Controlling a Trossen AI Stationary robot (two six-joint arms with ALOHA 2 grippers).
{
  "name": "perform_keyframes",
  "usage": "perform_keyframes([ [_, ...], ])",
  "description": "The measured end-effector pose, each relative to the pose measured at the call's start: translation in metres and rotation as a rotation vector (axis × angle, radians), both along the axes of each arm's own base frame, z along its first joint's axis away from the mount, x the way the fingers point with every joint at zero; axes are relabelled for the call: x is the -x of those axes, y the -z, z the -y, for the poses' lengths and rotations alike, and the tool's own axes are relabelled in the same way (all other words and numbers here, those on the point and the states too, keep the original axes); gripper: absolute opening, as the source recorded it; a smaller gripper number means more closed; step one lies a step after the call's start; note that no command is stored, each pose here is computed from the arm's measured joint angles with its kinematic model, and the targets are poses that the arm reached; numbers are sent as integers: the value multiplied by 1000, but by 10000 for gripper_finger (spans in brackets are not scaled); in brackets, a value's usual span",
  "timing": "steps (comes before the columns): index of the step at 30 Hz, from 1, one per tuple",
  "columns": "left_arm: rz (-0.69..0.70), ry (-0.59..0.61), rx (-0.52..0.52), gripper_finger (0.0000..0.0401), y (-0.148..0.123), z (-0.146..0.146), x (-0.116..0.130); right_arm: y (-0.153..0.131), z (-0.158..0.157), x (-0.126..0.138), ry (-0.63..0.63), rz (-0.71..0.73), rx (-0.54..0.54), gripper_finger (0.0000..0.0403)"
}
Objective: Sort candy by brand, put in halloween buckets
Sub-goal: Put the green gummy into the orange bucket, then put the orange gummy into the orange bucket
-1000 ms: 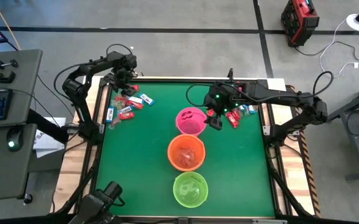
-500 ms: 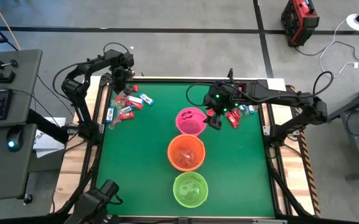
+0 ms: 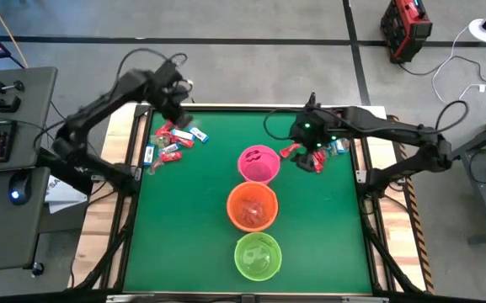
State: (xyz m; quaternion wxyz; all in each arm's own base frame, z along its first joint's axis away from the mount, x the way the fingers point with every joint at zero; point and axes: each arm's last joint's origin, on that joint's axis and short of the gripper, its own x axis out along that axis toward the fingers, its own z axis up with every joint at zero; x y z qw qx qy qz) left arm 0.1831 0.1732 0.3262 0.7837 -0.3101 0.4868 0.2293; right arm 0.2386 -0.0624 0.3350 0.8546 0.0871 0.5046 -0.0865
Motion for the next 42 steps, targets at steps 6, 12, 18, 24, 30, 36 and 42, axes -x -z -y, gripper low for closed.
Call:
perform_keyframes([
  [6,343,132,22,0,-12,96,-39,-7,0,16,56,-29,68,320],
  [12,577,256,12,0,-3,174,-91,-8,0,15,40,-20,70,320],
  [18,469,345,-3,0,38,206,-136,-9,-2,12,42,21,7,320],
  [24,387,516,-10,32,67,225,-156,-9,-9,10,142,40,-108,320],
  [30,370,610,-86,122,72,228,-158,-9,-22,7,234,40,-185,320],
  [36,279,598,-265,196,48,205,-129,-4,-26,16,462,-54,-143,320],
  [42,267,389,-439,217,8,162,-83,2,9,31,678,-151,-26,309],
])
